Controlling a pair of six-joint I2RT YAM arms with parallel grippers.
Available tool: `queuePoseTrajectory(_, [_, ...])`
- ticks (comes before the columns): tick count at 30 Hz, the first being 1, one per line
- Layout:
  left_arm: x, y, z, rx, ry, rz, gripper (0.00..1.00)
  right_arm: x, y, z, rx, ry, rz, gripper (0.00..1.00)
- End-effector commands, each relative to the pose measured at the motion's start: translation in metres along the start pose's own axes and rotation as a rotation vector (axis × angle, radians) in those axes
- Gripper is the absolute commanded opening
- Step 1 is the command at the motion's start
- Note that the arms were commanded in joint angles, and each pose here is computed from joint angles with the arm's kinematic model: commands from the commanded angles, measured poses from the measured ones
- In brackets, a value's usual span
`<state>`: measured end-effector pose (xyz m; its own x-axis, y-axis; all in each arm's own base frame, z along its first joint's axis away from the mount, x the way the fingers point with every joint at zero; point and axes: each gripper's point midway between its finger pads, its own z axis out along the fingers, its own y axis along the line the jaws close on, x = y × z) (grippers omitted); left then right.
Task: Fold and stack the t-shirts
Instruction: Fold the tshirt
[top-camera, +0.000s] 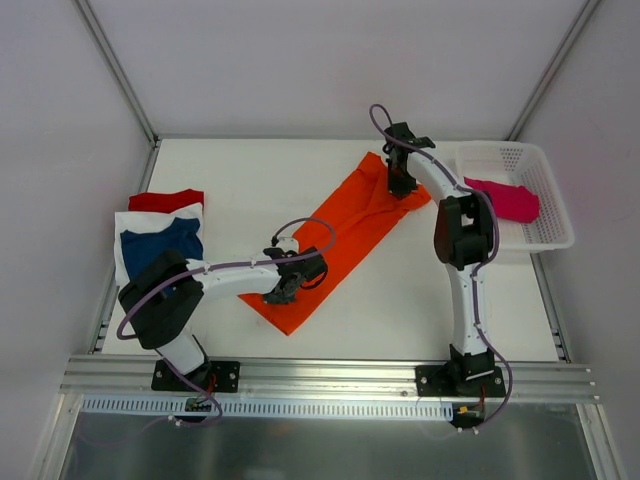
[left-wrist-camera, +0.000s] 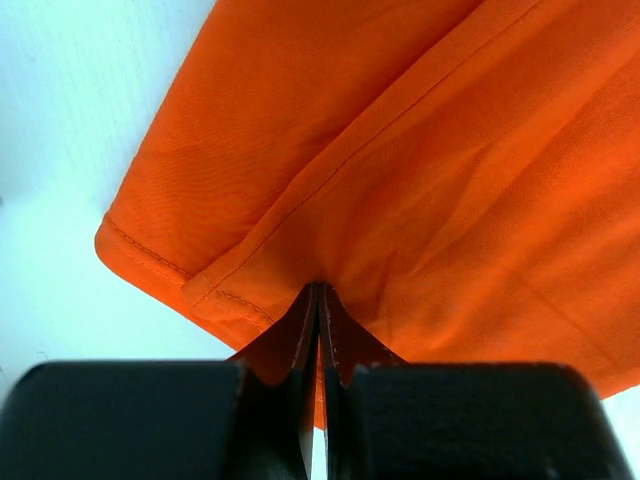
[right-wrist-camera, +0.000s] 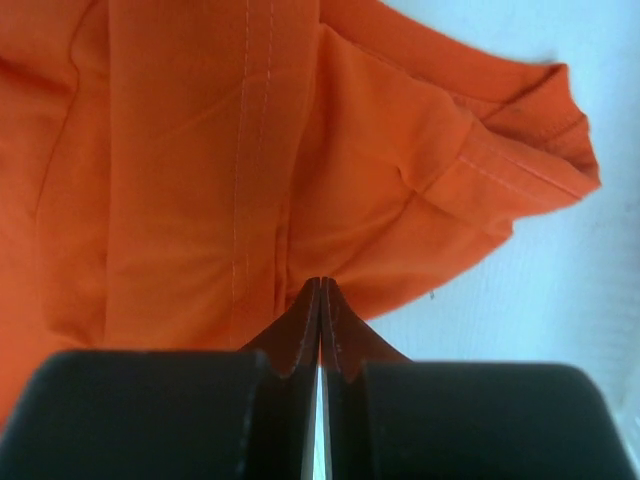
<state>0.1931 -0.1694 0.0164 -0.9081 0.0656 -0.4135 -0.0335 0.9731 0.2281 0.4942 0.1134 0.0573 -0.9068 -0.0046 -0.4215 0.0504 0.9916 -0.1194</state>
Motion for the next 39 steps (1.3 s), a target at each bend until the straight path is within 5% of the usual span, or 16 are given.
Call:
queuePoseTrajectory(1, [0.008,-0.005,0.000,0.025,0.034,0.017,0.00,0.000,0.006,0.007,-0.001,0.026,0.003,0.01])
queuePoseTrajectory(28, [0.060,-0.146,-0.081,0.364,0.080,0.106,0.00,-0.009,0.085,0.047,-0.384,0.087,0.098,0.00])
queuePoseTrajectory(39, [0.059,-0.193,-0.125,0.498,0.015,0.176,0.00,-0.011,0.080,0.042,-0.368,0.069,0.075,0.01])
